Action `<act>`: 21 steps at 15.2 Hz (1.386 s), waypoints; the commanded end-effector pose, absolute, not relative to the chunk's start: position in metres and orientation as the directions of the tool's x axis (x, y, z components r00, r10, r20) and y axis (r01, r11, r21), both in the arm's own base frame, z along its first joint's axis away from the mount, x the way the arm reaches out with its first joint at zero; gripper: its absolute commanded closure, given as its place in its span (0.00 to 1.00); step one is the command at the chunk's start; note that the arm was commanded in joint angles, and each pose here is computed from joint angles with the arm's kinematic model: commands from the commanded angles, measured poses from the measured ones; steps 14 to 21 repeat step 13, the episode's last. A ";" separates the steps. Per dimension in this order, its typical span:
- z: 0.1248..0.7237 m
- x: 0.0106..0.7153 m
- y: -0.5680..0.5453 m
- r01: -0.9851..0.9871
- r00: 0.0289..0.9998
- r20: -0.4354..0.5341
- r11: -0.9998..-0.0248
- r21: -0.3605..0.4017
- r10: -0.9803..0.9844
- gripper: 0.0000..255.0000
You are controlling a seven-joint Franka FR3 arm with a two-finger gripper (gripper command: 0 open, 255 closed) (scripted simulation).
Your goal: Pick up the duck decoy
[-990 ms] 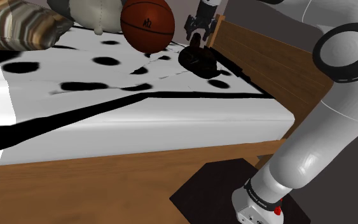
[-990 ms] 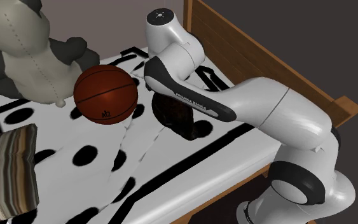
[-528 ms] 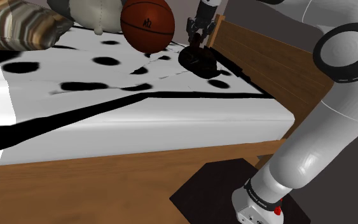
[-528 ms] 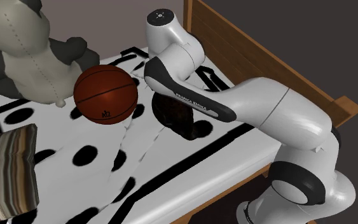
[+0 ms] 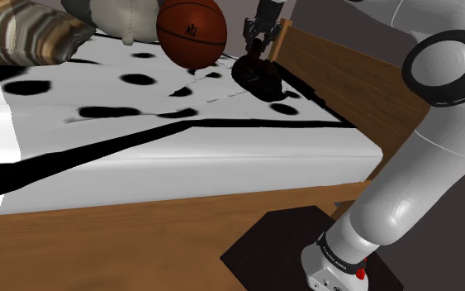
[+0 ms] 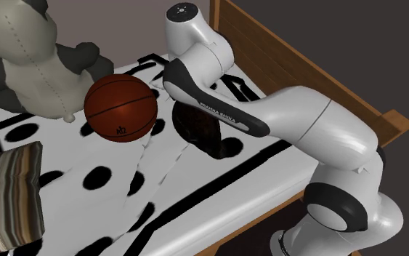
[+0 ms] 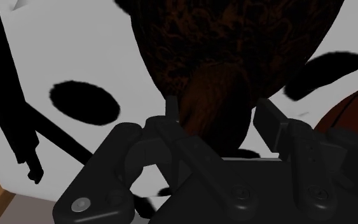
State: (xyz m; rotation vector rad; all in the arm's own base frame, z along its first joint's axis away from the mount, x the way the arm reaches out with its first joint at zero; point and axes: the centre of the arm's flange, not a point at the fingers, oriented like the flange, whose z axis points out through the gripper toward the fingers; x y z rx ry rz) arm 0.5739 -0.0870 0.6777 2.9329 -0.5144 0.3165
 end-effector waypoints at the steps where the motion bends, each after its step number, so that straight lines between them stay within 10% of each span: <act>1: 0.689 0.573 -0.087 -0.351 0.918 0.234 -0.930 0.107 -0.319 1.00; 21: 0.743 0.573 -0.087 -0.351 0.918 0.234 -0.930 0.107 -0.319 1.00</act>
